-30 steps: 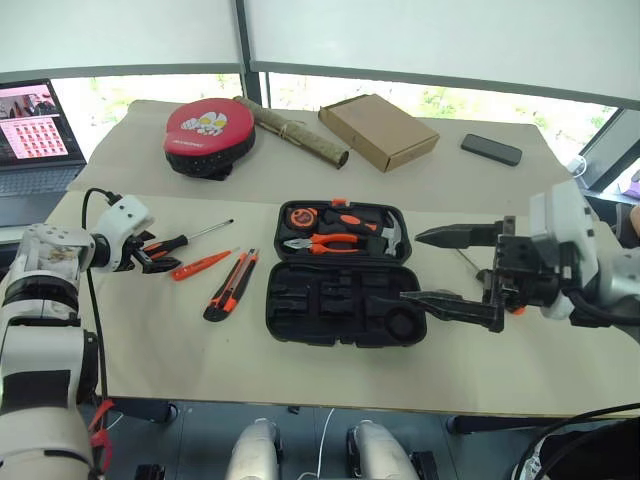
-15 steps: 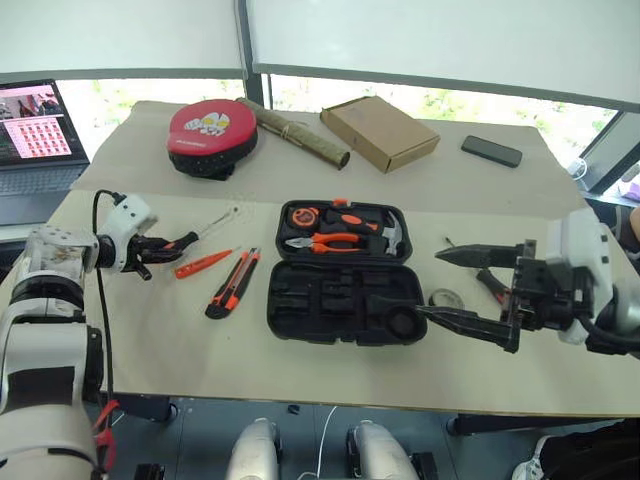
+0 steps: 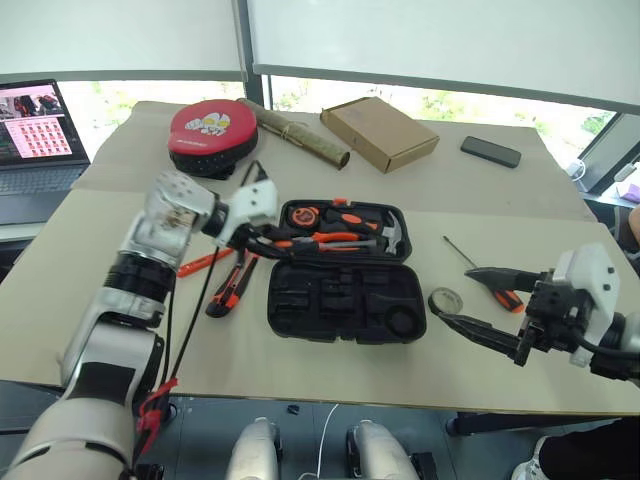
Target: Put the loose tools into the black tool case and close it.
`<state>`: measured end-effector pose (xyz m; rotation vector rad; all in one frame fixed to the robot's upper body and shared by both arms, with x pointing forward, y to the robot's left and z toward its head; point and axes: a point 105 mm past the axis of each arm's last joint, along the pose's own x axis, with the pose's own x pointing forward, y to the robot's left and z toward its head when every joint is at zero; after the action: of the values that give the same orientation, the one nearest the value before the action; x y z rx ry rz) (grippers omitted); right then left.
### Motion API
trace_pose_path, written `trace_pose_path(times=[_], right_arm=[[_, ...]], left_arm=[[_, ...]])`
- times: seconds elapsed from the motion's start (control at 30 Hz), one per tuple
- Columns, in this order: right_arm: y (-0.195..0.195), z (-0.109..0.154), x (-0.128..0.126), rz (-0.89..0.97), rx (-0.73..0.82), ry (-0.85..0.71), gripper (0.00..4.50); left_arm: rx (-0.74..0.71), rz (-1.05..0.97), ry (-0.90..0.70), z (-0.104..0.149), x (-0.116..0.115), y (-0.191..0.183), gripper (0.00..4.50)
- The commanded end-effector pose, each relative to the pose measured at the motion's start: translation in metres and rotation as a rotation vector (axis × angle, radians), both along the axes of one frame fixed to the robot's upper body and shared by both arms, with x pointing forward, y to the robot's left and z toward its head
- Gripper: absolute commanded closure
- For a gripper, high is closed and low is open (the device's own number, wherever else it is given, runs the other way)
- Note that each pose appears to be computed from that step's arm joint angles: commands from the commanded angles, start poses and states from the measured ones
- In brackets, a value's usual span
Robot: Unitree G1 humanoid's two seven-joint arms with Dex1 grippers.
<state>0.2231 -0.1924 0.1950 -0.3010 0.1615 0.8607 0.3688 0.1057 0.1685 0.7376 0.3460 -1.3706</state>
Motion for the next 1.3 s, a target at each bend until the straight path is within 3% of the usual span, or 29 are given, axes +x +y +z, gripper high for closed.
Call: trace_pose_path(times=[0.03, 0.27, 0.4, 0.87, 0.9, 1.1, 1.17, 1.3], right_arm=[[0.001, 0.009, -0.002, -0.011, -0.011, -0.064, 0.0], [0.0, 0.009, 0.001, -0.044, -0.006, -0.083, 0.0], [0.002, 0.01, 0.001, -0.047, 0.001, -0.091, 0.0], [0.009, 0.009, 0.001, -0.049, 0.017, -0.098, 0.0], [0.01, 0.009, 0.001, -0.049, 0.018, -0.098, 0.0], [0.011, 0.009, 0.001, -0.044, 0.022, -0.097, 0.0], [0.012, 0.009, 0.001, -0.043, 0.022, -0.095, 0.0], [0.013, 0.009, 0.002, -0.038, 0.024, -0.096, 0.0]], left_arm=[[0.014, -0.04, -0.078, 0.006, -0.001, -0.021, 3.62], [0.072, -0.089, -0.06, -0.011, -0.01, -0.034, 3.62], [0.133, -0.05, -0.093, -0.022, 0.0, -0.03, 3.62], [0.136, -0.073, -0.085, -0.024, 0.004, -0.034, 3.62], [0.127, -0.084, -0.067, -0.022, 0.001, -0.035, 2.62], [0.063, -0.081, -0.115, 0.008, -0.001, -0.039, 0.49], [0.04, -0.09, -0.111, 0.016, -0.004, -0.039, 0.49], [0.04, -0.109, -0.111, 0.018, -0.009, -0.038, 1.71]])
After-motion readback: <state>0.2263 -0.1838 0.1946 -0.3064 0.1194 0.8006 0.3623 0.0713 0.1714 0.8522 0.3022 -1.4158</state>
